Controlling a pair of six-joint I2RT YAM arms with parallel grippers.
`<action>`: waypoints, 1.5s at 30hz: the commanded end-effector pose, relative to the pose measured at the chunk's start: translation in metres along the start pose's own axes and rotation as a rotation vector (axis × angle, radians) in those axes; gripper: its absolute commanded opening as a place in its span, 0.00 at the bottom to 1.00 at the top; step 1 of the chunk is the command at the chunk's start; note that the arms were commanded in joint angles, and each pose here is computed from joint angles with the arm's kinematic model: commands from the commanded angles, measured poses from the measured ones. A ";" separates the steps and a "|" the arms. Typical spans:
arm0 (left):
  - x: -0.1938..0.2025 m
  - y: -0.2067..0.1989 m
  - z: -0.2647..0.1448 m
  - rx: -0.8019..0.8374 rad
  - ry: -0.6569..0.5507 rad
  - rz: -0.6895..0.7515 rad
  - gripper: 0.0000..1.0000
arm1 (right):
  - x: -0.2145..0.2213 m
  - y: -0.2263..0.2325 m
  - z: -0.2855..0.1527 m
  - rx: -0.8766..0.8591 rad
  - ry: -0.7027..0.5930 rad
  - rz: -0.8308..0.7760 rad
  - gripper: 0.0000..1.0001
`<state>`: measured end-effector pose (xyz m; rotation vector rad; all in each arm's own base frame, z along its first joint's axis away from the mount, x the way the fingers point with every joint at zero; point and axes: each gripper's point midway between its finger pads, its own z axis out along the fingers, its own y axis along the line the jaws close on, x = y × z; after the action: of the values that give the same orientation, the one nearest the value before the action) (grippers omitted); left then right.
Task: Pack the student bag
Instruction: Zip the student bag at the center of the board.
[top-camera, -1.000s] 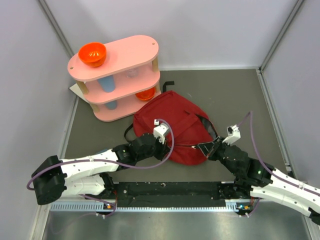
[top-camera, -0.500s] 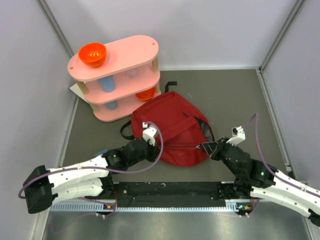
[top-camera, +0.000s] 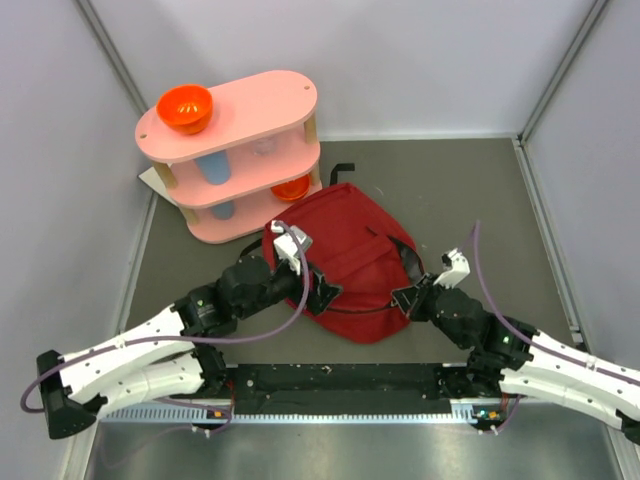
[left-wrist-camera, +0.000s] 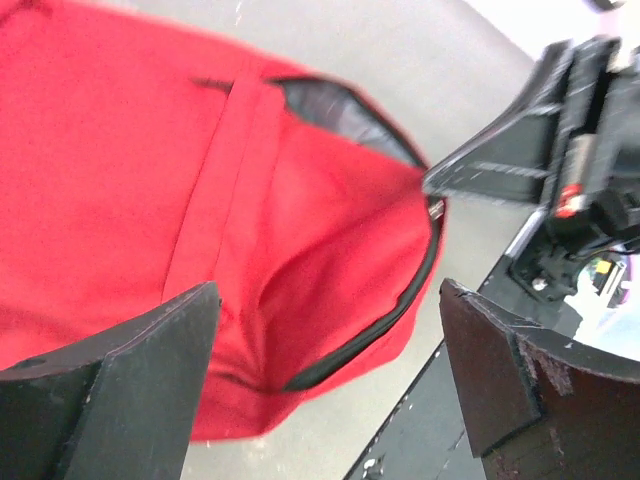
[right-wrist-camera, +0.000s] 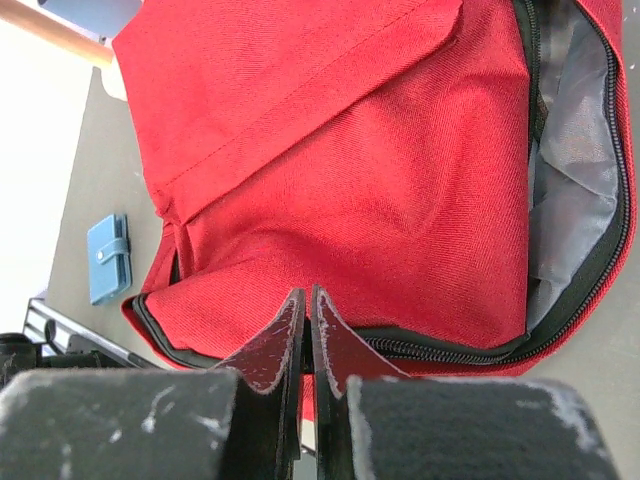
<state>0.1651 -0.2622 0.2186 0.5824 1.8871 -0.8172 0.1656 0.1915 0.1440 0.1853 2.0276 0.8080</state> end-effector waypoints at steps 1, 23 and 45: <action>-0.022 -0.034 0.013 0.171 0.006 0.142 0.95 | -0.018 0.019 0.001 -0.064 -0.064 0.023 0.00; 0.069 -0.088 0.093 0.291 0.260 0.123 0.44 | -0.027 -0.001 -0.010 -0.011 -0.110 0.066 0.00; 0.103 -0.030 0.036 0.101 0.274 0.052 0.00 | -0.031 -0.045 -0.015 0.196 -0.166 0.109 0.00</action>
<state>0.1205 -0.3203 0.1285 0.9021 2.0435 -0.8808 0.1688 0.1511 0.1325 0.3887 2.0127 0.6957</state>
